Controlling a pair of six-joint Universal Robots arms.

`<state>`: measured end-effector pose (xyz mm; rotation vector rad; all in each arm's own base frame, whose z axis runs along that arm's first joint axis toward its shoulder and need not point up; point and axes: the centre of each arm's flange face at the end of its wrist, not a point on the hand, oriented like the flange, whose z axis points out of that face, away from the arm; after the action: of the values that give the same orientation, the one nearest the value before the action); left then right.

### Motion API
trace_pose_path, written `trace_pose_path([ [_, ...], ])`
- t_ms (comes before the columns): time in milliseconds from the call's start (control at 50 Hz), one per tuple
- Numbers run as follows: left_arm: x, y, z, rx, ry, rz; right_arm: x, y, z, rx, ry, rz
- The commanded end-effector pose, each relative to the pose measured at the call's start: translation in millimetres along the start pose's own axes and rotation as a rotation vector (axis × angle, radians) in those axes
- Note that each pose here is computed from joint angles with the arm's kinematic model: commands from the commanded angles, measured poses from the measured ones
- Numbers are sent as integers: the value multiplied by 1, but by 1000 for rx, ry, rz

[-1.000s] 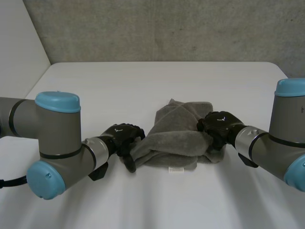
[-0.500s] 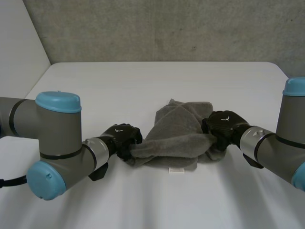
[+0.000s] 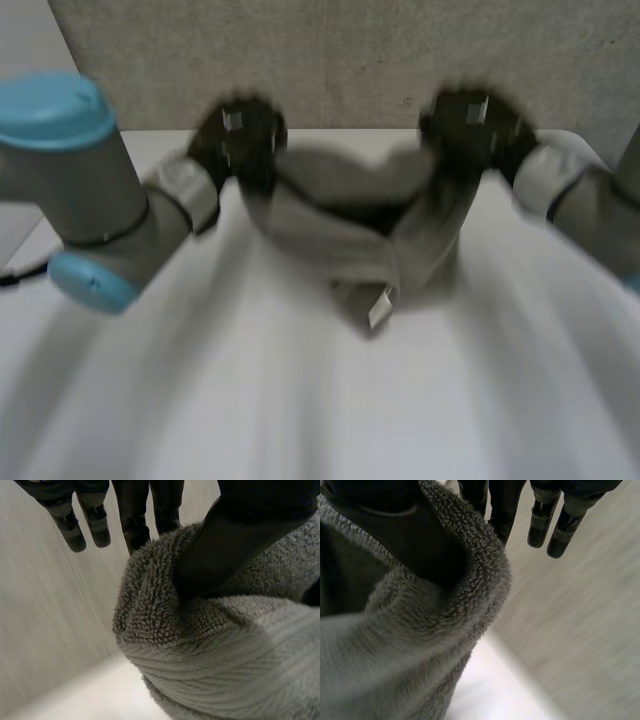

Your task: Fold the towel.

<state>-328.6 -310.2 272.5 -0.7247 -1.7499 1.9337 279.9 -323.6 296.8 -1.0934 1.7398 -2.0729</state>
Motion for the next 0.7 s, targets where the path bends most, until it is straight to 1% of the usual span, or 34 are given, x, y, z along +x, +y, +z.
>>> trace_pose_path([
  [20,-11,-128,-11,483,-95,205,49,-134,-10,481,205,29],
  [40,-14,-148,-22,555,-129,213,57,-150,-19,573,219,59],
  [60,-16,-154,-28,591,-158,215,61,-150,-24,602,222,89],
  [80,-16,-154,-28,591,-158,215,61,-150,-24,602,222,89],
  [100,-19,-152,-31,595,-172,218,59,-136,-25,563,206,116],
  [120,-22,-141,-32,562,-179,219,51,-119,-24,507,175,128],
  [140,-22,-141,-32,561,-179,219,51,-118,-24,506,175,129],
  [160,-26,-121,-31,497,-182,212,40,-98,-23,439,133,139],
  [180,-26,-121,-31,496,-182,212,40,-98,-23,439,133,140],
  [220,-33,-75,-34,339,-183,199,16,-54,-26,293,71,134],
  [240,-34,-75,-34,338,-183,199,16,-54,-26,292,70,134],
  [280,-29,-25,-42,181,-156,171,-7,-14,-34,161,31,84],
  [300,-29,-25,-42,181,-156,171,-8,-14,-34,160,31,83],
  [320,-24,2,-48,104,-132,161,-18,5,-38,103,20,50],
  [340,-23,2,-48,103,-132,161,-18,5,-38,103,20,49],
  [380,-9,52,-62,-47,-72,157,-37,34,-50,10,-18,-1],
  [400,-9,52,-62,-48,-72,157,-46,51,-54,-42,-42,-1],
  [420,-2,72,-69,-109,-42,172,-46,51,-54,-42,-42,-1],
  [440,5,90,-75,-166,-17,191,-56,68,-58,-96,-66,18],
  [460,5,90,-75,-167,-16,192,-56,68,-58,-96,-66,18],
  [500,21,118,-87,-258,42,250,-72,99,-64,-201,-103,55],
  [520,21,119,-87,-259,42,250,-72,99,-64,-201,-103,55],
  [540,25,130,-91,-296,53,273,-78,111,-67,-245,-118,73],
  [560,25,130,-91,-297,53,273,-82,121,-69,-279,-124,83],
  [600,27,142,-98,-340,68,300,-83,127,-71,-299,-121,90],
  [700,25,139,-101,-360,52,306,-80,128,-72,-307,-110,92],
])
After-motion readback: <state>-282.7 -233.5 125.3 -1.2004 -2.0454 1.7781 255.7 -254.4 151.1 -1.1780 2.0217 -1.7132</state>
